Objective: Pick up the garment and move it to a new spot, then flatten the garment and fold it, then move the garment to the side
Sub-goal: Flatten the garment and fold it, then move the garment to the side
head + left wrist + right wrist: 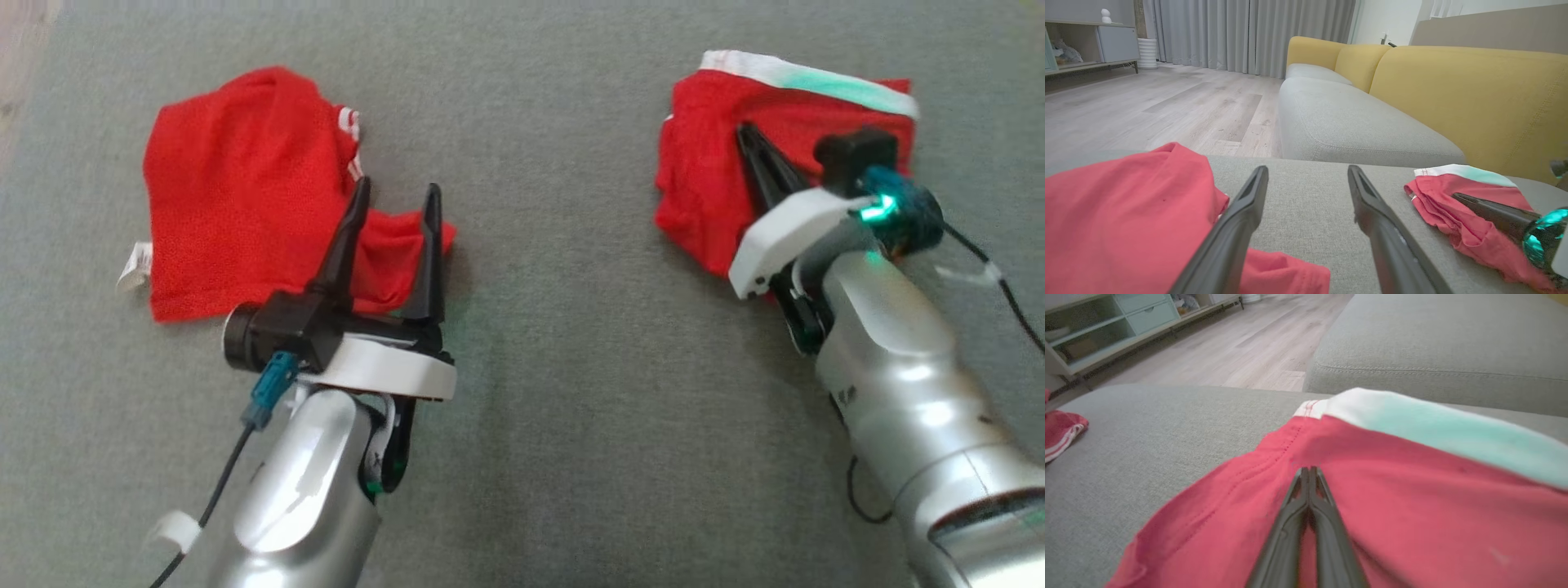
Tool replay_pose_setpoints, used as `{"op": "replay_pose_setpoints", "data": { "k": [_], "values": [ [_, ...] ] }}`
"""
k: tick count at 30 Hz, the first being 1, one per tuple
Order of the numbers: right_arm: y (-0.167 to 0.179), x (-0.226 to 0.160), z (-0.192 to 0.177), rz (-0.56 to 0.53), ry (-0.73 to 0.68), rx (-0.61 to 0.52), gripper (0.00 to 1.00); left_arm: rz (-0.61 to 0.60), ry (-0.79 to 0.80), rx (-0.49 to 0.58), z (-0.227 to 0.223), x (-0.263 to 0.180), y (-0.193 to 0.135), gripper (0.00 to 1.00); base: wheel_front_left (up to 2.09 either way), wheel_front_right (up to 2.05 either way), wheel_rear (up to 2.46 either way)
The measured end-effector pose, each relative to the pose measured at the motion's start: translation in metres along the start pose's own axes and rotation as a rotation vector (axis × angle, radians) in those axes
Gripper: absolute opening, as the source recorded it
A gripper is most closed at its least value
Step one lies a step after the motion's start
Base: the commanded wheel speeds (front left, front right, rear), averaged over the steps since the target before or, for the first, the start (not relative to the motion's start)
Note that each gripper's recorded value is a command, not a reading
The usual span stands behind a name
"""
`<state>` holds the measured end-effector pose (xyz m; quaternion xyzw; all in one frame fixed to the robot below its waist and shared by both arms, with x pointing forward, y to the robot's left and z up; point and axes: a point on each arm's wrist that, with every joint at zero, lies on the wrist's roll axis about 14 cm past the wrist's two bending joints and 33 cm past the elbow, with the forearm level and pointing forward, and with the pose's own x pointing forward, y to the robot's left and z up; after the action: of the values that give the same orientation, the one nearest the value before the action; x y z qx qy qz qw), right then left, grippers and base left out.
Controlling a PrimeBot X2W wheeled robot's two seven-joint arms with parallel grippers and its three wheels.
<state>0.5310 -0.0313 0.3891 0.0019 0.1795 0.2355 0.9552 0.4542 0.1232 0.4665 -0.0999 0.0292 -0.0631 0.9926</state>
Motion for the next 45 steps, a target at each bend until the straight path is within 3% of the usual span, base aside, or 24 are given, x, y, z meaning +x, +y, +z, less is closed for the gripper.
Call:
{"op": "replay_pose_setpoints", "data": {
  "k": [11, 21, 28, 30, 39, 45],
  "values": [
    [-0.057, -0.077, 0.051, -0.195, -0.233, 0.073, 0.0, -0.061, -0.048, -0.014, 0.019, -0.011, -0.027, 1.0, 0.0, 0.0, 0.0],
    [-0.082, -0.165, 0.041, -0.373, -0.338, 0.107, 0.0, -0.115, -0.068, -0.014, 0.027, -0.028, -0.049, 1.0, 0.0, 0.0, 0.0],
    [-0.074, -0.19, 0.011, -0.407, -0.309, 0.141, 0.0, -0.122, -0.043, -0.02, 0.017, -0.037, -0.052, 1.0, 0.0, 0.0, 0.0],
    [-0.073, -0.189, 0.013, -0.405, -0.312, 0.134, 1.0, -0.119, -0.035, -0.022, 0.014, -0.037, -0.051, 1.0, 0.0, 0.0, 0.0],
    [-0.079, -0.153, 0.023, -0.374, -0.267, 0.162, 1.0, -0.101, -0.003, -0.026, 0.001, -0.026, -0.042, 1.0, 0.0, 0.0, 0.0],
    [-0.082, -0.106, 0.008, -0.336, -0.129, 0.241, 1.0, -0.085, 0.012, -0.016, -0.005, -0.014, -0.033, 1.0, 0.0, 0.0, 0.0]
  ]
}}
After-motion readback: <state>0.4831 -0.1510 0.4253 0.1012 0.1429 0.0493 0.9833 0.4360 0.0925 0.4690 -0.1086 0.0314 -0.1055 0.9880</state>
